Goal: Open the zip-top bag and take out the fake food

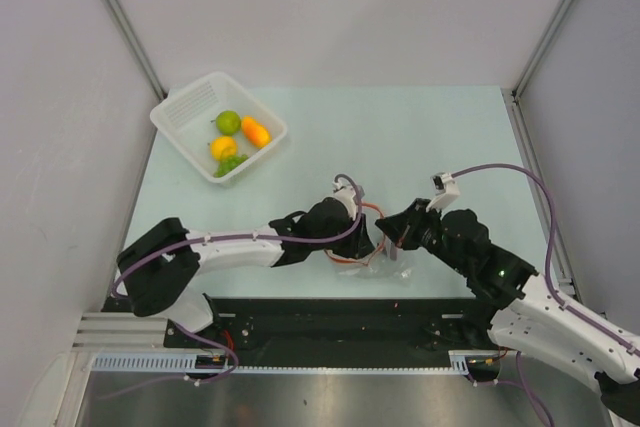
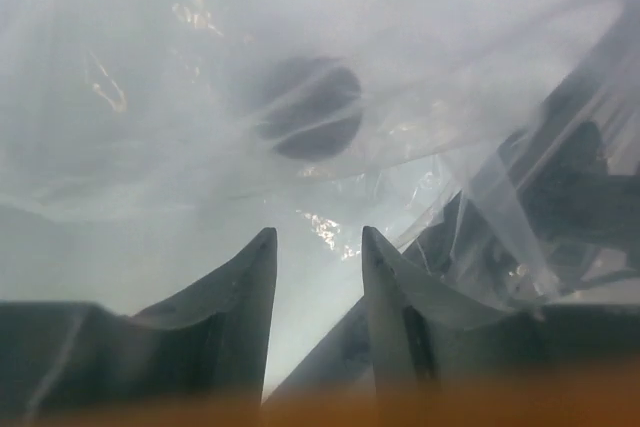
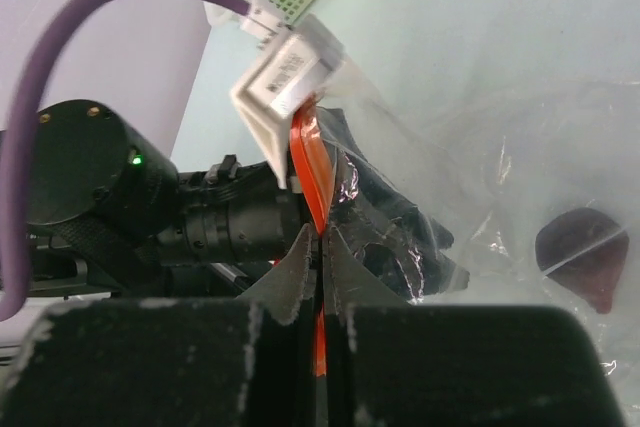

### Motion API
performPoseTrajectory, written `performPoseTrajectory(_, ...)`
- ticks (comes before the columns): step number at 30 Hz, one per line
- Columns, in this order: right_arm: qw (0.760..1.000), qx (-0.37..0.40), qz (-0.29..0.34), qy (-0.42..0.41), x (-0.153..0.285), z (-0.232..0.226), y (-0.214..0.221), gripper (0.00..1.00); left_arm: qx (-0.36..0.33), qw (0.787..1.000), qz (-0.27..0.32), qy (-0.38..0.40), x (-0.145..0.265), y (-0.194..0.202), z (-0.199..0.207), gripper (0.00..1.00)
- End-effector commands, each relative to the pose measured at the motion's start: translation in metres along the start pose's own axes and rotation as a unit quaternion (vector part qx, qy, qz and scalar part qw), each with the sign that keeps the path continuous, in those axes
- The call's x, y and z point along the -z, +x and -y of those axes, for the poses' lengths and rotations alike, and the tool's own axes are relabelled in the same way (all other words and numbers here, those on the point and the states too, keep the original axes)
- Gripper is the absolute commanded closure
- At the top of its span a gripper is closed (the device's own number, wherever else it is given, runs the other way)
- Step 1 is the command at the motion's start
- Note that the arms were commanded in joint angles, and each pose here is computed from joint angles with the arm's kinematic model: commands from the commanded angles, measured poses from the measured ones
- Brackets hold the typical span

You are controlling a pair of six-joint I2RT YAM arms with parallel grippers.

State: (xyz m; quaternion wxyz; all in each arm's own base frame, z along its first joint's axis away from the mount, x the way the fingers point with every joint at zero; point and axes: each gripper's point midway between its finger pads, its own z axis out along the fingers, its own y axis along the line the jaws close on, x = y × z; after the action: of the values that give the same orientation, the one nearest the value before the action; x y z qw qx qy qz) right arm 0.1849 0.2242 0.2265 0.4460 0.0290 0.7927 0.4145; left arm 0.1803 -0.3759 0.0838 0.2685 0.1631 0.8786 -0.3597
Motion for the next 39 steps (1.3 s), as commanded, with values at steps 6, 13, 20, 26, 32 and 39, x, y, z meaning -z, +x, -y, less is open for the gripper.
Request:
performPoseTrajectory(6, 0.995, -0.035, -0.008, -0.095, -0.022, -0.05, -0.004, 1.0, -0.008, 0.992, 0.125, -0.034, 0.063, -0.053, 0.002, 0.5)
performPoseTrajectory(13, 0.987, -0.051, -0.037, -0.144, -0.042, -0.074, 0.007, 1.0, -0.024, 0.99, 0.12, -0.076, 0.096, -0.05, -0.013, 0.49)
performPoseTrajectory(20, 0.986, -0.077, -0.028, -0.148, -0.033, -0.073, 0.003, 1.0, -0.024, 0.992, 0.099, -0.076, 0.088, -0.039, -0.017, 0.57)
performPoseTrajectory(26, 0.978, -0.102, -0.031, -0.181, -0.03, -0.09, -0.001, 1.0, -0.023, 0.992, 0.105, -0.065, 0.093, -0.045, -0.009, 0.57)
performPoseTrajectory(32, 0.978, -0.109, -0.045, -0.173, -0.037, -0.077, 0.013, 1.0, -0.037, 0.992, 0.09, -0.083, 0.09, -0.037, -0.019, 0.52)
performPoseTrajectory(39, 0.983, -0.121, -0.04, -0.131, -0.027, -0.036, 0.021, 1.0, -0.043, 0.993, 0.021, -0.111, 0.058, -0.003, -0.04, 0.49)
